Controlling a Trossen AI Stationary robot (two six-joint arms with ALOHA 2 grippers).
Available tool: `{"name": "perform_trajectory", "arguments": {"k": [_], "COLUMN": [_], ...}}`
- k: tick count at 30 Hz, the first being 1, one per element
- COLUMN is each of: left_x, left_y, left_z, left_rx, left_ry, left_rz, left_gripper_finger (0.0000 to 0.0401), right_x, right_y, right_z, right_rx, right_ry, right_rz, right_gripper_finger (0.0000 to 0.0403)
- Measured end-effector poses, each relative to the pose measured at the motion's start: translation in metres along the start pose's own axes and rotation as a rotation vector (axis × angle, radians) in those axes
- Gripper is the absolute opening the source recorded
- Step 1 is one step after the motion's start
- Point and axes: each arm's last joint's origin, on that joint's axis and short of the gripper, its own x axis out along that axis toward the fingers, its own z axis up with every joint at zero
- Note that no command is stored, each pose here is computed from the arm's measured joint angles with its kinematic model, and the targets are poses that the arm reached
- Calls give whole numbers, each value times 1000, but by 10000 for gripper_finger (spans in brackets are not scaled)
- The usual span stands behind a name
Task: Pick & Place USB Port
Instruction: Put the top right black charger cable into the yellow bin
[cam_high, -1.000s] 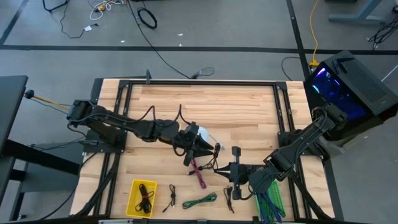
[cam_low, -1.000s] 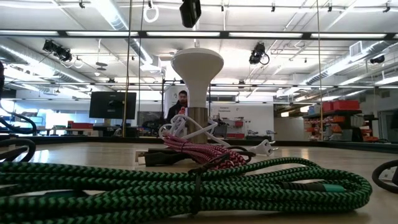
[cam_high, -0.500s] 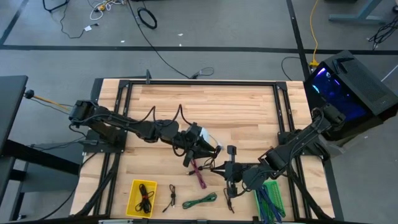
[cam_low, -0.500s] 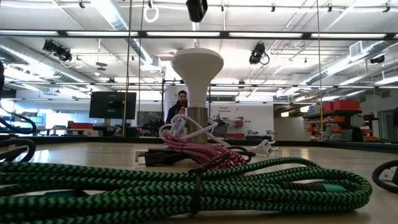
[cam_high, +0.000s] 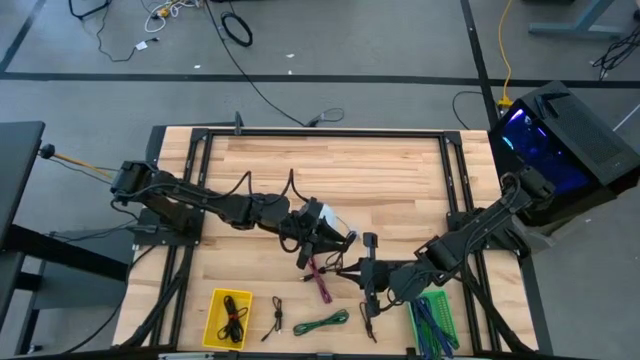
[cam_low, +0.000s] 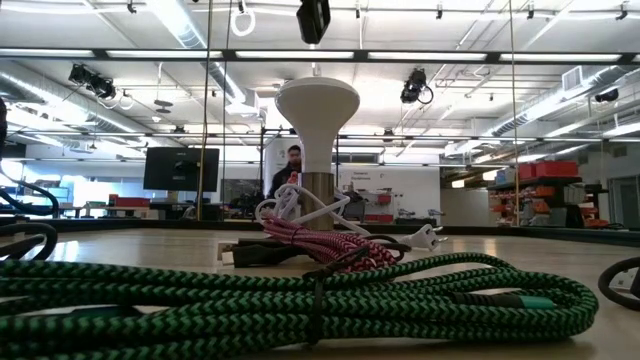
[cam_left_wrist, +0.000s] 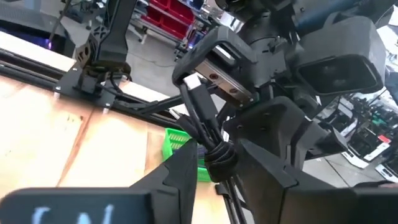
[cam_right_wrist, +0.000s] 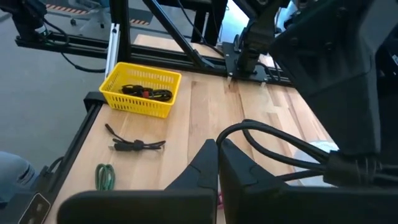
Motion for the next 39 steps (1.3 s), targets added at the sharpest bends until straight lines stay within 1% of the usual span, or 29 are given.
{"name": "perform_trajectory", "arguments": {"k": [3,6,7,9,15,21,24,28,34,37,39], "left_x": [0,0,0,0,0,0,0,0,0,0,-1], "left_y": [0,-1,-1,-1,-1,-2,-2,-2,-3,0,3], "left_z": [0,0,0,0,-1,0,1,0,0,-3,-8], "left_rx": [13,50,52,55,54,57,84,103,91,55,41], "left_ry": [2,13,15,16,10,-6,-7,-1,16,41,85], "left_rz": [-4,-29,-32,-32,-23,-16,-15,-28,-58,-8,19], "left_gripper_finger": [81,23,13,7,3,30,37,7,3,8,22], "right_x": [0,0,0,0,0,0,0,0,0,0,0], "right_y": [0,0,0,-1,-1,-1,-1,-1,-1,-2,-2], "right_z": [0,0,-1,0,-1,-2,-2,-2,-3,-5,-6], "right_rx": [-1,-4,-5,-4,0,7,7,7,4,4,11], "right_ry": [1,4,5,5,6,20,20,22,30,45,57], "right_rz": [0,-1,-3,-2,-4,-9,-9,-9,-11,-13,-14], "right_gripper_finger": [0,0,0,0,0,0,0,0,0,0,0]}}
